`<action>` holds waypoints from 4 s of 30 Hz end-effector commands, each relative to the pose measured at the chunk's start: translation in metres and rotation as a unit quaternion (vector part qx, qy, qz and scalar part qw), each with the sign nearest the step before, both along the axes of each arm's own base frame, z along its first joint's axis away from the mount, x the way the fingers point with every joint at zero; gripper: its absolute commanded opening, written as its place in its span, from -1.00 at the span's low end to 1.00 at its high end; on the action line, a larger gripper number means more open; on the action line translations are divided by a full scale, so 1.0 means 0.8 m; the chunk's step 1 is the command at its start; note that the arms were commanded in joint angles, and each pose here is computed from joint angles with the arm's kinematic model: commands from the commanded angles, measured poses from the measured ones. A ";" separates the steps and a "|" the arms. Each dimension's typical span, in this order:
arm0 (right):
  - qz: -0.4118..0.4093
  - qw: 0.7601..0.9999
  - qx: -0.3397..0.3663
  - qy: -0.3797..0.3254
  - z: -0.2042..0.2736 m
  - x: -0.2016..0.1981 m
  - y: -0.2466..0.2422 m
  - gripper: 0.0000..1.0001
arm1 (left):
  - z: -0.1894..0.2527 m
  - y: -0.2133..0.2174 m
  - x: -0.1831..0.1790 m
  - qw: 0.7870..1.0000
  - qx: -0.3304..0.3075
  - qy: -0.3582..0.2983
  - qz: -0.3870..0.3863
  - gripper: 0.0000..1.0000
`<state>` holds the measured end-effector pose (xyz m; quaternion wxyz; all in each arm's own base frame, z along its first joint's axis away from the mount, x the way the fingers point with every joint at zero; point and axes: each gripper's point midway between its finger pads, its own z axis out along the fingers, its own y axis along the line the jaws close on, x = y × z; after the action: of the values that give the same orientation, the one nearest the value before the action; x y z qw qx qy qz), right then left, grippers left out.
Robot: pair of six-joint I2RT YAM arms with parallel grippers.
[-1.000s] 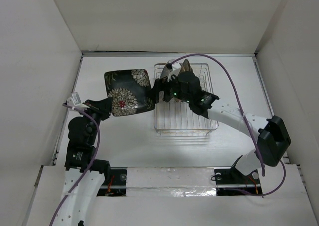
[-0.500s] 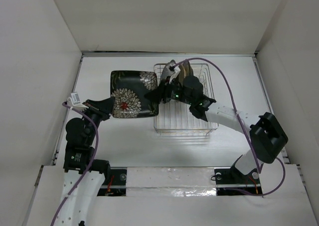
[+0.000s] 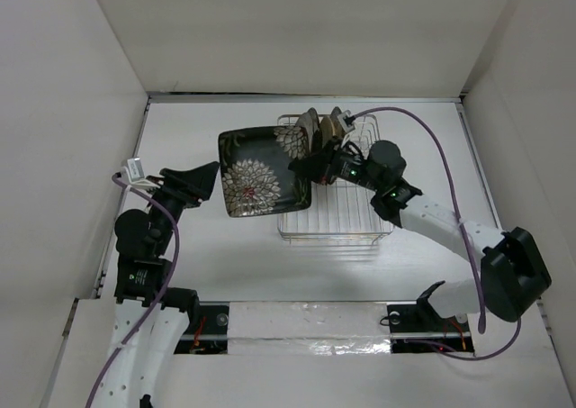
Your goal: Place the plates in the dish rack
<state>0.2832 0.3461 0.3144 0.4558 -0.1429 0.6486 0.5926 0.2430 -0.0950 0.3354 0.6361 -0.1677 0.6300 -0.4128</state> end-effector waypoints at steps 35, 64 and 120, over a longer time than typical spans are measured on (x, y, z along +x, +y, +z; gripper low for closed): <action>-0.579 0.746 -0.328 0.036 0.108 0.074 -0.409 -1.00 | 0.000 -0.076 -0.031 0.960 0.234 -0.099 -0.114 0.42; -0.468 0.731 -0.483 0.111 0.005 0.180 -0.326 -1.00 | -0.026 -0.080 -0.040 0.956 0.246 -0.094 -0.129 0.40; -0.607 0.786 -0.087 -0.086 0.092 0.033 -0.316 0.99 | -0.023 -0.015 -0.008 0.965 0.254 -0.059 0.031 0.50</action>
<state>0.3193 0.1263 0.3676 0.7014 0.0855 0.7019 0.0900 0.2327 -0.1166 0.3032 0.6795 0.0227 0.6914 -0.2444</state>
